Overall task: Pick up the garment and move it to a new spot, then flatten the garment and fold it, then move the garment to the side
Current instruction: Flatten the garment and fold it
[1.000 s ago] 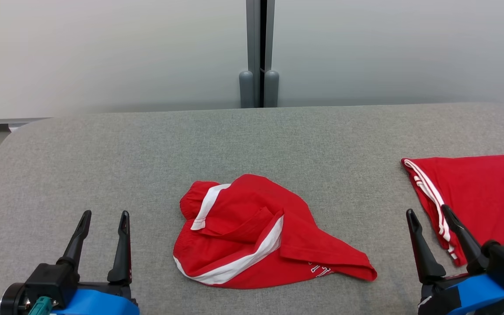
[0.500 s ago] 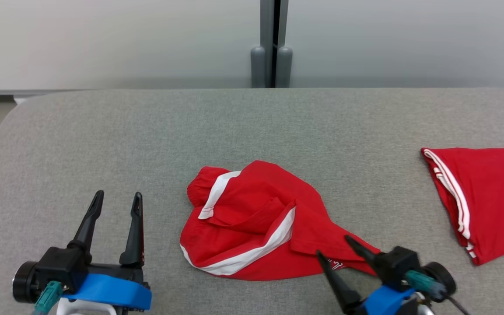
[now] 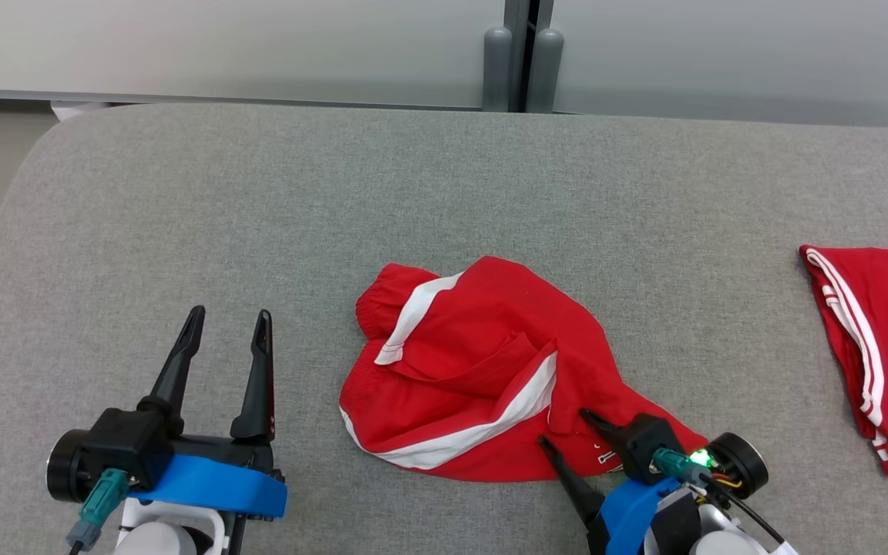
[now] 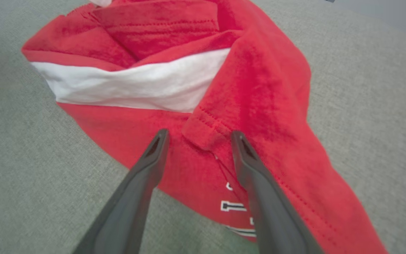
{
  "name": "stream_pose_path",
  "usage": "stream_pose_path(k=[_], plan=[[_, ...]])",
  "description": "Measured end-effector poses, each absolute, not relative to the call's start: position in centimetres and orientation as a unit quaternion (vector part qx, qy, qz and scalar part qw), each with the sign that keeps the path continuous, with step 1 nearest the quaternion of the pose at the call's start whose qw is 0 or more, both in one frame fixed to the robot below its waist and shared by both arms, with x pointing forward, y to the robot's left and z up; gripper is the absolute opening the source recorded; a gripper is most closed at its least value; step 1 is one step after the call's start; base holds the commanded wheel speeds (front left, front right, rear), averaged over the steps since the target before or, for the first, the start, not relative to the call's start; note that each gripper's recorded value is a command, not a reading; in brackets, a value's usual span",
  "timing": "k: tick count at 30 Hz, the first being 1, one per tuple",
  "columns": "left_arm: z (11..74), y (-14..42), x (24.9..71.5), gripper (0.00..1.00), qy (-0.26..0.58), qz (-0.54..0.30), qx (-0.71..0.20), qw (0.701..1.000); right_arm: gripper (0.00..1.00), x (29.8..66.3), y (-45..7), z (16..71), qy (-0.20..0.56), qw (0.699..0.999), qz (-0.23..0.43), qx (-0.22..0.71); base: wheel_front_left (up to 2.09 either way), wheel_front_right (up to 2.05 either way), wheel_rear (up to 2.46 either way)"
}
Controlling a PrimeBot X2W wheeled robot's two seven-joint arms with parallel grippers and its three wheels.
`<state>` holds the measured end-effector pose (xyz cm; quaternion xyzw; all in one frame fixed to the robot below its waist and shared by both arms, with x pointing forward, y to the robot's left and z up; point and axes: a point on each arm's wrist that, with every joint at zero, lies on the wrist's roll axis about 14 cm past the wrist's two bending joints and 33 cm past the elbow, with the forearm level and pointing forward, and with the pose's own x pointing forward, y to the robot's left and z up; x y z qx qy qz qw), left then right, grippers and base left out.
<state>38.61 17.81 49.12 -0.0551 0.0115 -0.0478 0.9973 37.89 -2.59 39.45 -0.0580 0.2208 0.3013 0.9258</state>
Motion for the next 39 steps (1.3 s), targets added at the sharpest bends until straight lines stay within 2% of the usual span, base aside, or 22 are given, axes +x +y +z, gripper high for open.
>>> stream_pose_path(k=[1,2,7,13,17,21,23,33,39], plan=[[49.1,17.8,38.6,1.0,0.012,-0.048,-0.056,0.997,0.43,38.0,-2.7,39.3,0.222,0.926,0.299,-0.058,0.0,0.0,0.0],[49.0,17.7,38.7,1.0,0.012,-0.049,-0.056,0.997,0.0,38.2,-2.7,39.4,0.22,0.928,0.297,-0.055,0.0,0.0,0.0],[49.2,17.6,39.0,1.0,0.008,-0.052,-0.054,0.997,0.0,38.9,-3.3,39.8,0.204,0.936,0.283,-0.043,0.0,0.0,0.0],[49.5,17.4,39.1,1.0,0.001,-0.054,-0.055,0.997,0.0,40.6,-4.7,42.9,0.145,0.957,0.252,-0.01,0.0,0.0,0.0],[49.8,17.3,39.1,1.0,-0.003,-0.056,-0.055,0.997,0.0,41.6,-6.6,44.3,0.123,0.968,0.221,0.006,0.0,0.0,0.0],[49.9,17.0,39.3,1.0,-0.006,-0.061,-0.053,0.997,0.0,43.0,-11.0,44.5,0.121,0.981,0.149,0.029,0.0,0.0,0.0],[49.9,17.0,39.3,1.0,-0.005,-0.061,-0.053,0.997,1.0,43.1,-11.9,44.0,0.13,0.982,0.134,0.035,0.0,0.0,0.0],[49.5,16.5,39.5,1.0,0.0,-0.07,-0.054,0.996,1.0,43.5,-15.2,42.1,0.143,0.984,0.065,0.088,0.0,0.0,0.0],[49.6,16.6,39.4,1.0,-0.001,-0.068,-0.048,0.997,1.0,44.0,-16.6,46.0,0.06,0.994,0.063,0.064,0.0,0.0,0.0]])
